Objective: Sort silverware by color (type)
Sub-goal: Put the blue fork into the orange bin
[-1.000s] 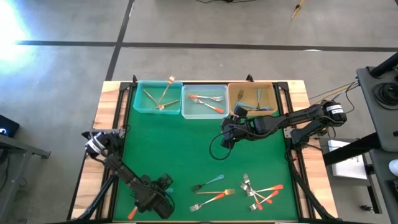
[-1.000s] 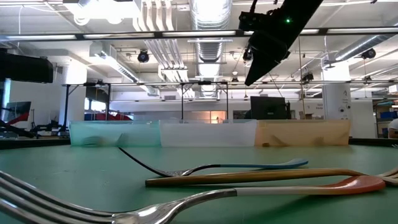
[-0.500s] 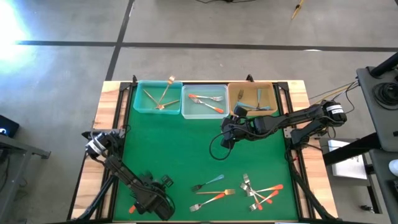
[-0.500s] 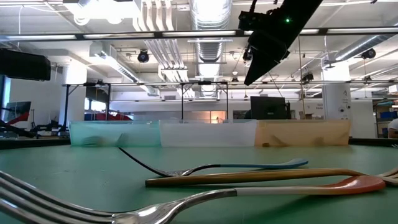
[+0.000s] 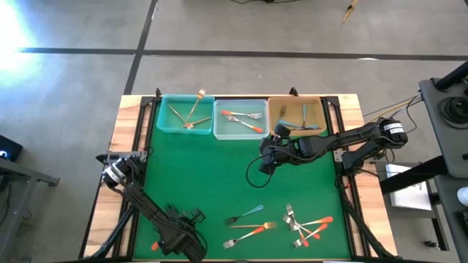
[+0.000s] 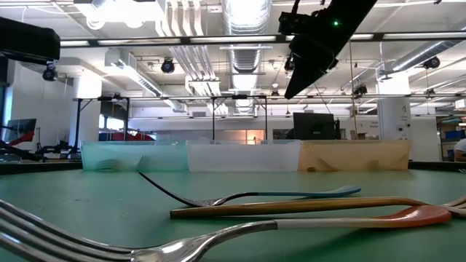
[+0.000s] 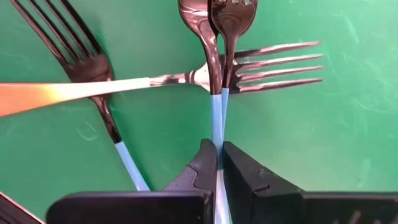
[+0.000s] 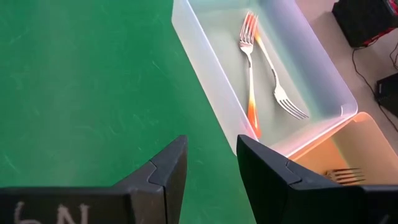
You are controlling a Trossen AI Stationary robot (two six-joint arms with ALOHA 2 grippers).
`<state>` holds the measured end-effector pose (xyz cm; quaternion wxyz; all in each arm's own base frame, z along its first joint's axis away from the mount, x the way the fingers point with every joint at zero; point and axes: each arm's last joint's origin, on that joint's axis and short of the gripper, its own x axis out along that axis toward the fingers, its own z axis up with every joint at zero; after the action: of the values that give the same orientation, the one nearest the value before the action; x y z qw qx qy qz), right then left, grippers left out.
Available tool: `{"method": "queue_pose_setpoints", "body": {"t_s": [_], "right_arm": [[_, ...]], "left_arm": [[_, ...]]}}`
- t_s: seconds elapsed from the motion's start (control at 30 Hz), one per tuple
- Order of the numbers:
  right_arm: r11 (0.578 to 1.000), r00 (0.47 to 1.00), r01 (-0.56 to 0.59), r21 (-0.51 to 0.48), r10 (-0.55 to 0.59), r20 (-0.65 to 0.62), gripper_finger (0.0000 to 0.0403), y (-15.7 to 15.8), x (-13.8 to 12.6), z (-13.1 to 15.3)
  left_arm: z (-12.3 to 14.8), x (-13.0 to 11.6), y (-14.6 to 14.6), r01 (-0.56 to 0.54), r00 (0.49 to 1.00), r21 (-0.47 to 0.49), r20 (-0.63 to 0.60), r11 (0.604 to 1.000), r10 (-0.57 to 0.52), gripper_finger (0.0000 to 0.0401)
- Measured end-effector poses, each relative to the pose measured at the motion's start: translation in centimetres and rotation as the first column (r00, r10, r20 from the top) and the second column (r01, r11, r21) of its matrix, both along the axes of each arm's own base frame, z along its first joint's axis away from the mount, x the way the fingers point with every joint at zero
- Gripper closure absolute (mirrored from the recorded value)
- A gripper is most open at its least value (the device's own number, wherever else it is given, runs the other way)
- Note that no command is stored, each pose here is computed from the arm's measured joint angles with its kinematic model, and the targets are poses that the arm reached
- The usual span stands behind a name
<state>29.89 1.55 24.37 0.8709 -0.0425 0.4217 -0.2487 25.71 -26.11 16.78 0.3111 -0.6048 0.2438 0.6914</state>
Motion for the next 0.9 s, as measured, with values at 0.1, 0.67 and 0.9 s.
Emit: {"method": "queue_pose_setpoints", "body": {"t_s": [0.1, 0.67, 0.9], "right_arm": [[1.0, 1.0, 0.0, 0.0, 0.0, 0.002, 0.0271, 0.0, 0.0, 0.0], [1.0, 1.0, 0.0, 0.0, 0.0, 0.002, 0.0271, 0.0, 0.0, 0.0], [1.0, 1.0, 0.0, 0.0, 0.0, 0.002, 0.0271, 0.0, 0.0, 0.0]], "left_arm": [[0.1, 0.0, 0.0, -0.006, 1.0, -0.003, -0.003, 1.0, 0.006, 0.0399], [0.0, -0.4, 0.0, -0.01, 0.999, -0.008, -0.034, 1.0, 0.01, 0.0371], [-0.9, -0.3, -0.2, -0.007, 0.999, 0.007, -0.049, 1.0, 0.007, 0.037]]}}
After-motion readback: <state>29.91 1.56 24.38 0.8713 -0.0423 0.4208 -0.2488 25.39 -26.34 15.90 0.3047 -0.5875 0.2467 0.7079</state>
